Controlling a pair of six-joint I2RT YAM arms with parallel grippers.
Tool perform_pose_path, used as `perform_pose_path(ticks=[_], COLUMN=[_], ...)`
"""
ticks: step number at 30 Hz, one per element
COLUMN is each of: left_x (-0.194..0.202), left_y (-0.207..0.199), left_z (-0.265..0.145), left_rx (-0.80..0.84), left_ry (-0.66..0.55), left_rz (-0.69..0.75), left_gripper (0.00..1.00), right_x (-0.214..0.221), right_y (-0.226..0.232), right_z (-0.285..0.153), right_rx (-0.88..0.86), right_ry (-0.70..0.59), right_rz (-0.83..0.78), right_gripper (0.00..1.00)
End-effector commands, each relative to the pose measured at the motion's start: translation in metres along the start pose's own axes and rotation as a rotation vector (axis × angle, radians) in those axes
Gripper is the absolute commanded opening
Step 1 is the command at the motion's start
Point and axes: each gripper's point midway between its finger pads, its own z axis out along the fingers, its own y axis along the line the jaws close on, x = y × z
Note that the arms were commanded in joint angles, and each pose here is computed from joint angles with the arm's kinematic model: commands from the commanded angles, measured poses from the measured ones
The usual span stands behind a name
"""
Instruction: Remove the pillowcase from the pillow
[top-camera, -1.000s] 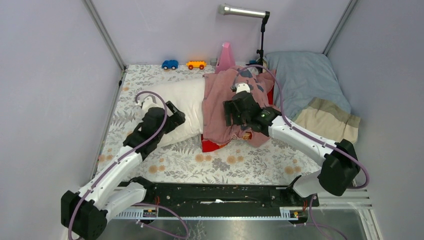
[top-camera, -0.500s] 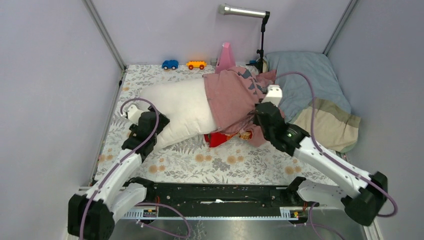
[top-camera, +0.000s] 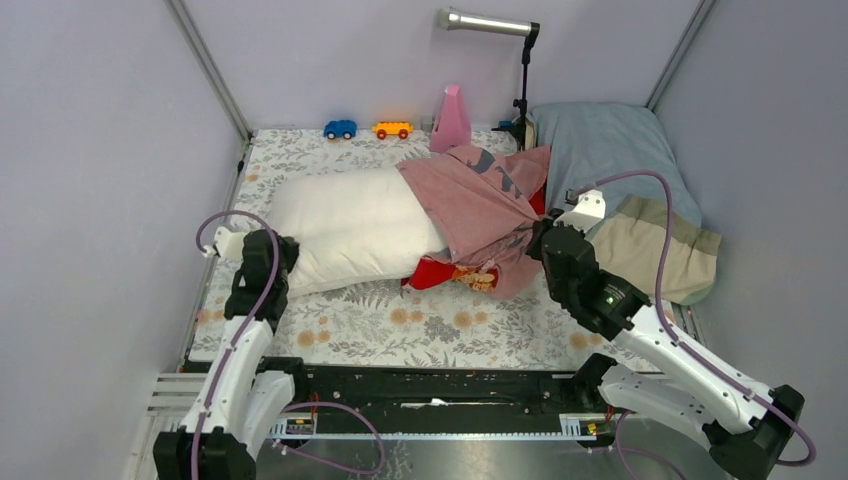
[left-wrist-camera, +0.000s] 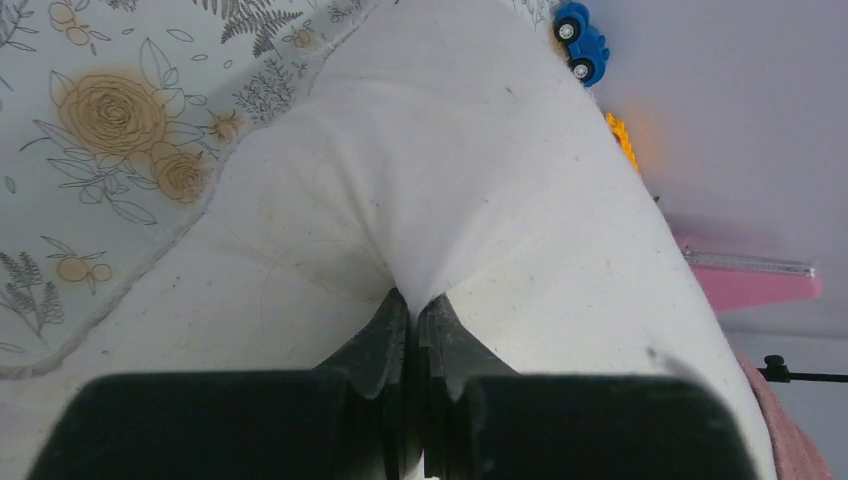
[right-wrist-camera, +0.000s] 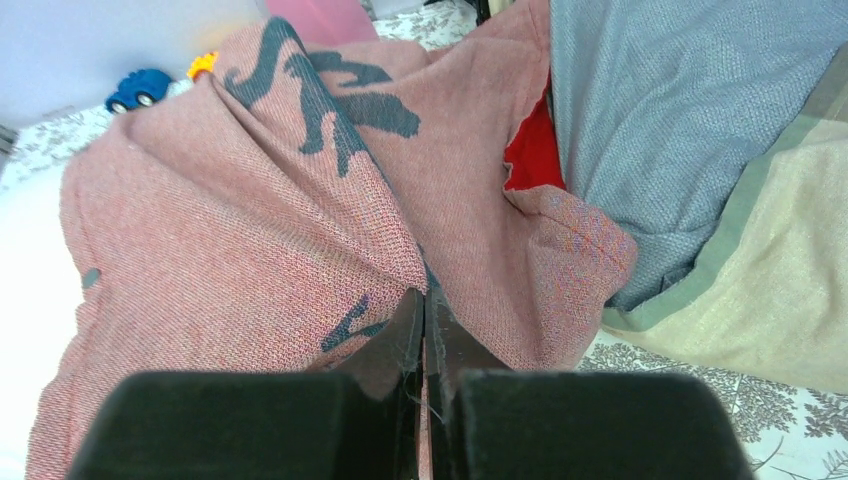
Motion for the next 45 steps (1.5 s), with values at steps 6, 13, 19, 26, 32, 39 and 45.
perform_pose_path(ticks=[6,13,19,26,32,39,45], left_x=[-0.051,-0.066,-0.037,0.062,0.139,0.179,0.204], left_y=[-0.036,-0.078,-0.133,-0.158,-0.16,-0.142,-0.139], left_z=[-0.019,-0.057,-0.089,-0.11,-0.121,-0.092,-0.08], left_rx=[0.126,0.119,0.365,0.464,0.512,0.433,0.432], left_ry=[-0.139,-0.061,0.119,0.231,0.266,0.28,0.315], left_rz=[0.106,0.128,0.207,0.592,0.989,1.213,1.254], left_gripper=[0.54,0.99,0.99,0.99,0.99,0.99,0.99], right_x=[-0.029,-0.01,-0.014,-0.024,-0.032,-0.034,-0.029], right_y=[0.018,0.046,0.041,0.028,0.02,0.015,0.017], right_z=[-0.001,0.006,0.005,-0.001,-0.008,-0.011,-0.01], right_rx=[-0.093,-0.195,-0.176,-0.144,-0.13,-0.122,-0.132], right_ry=[-0.086,0.0,-0.016,-0.06,-0.085,-0.088,-0.073], right_rz=[0.063,0.028,0.034,0.057,0.059,0.054,0.036], right_gripper=[0.0,0.0,0.0,0.0,0.0,0.0,0.0])
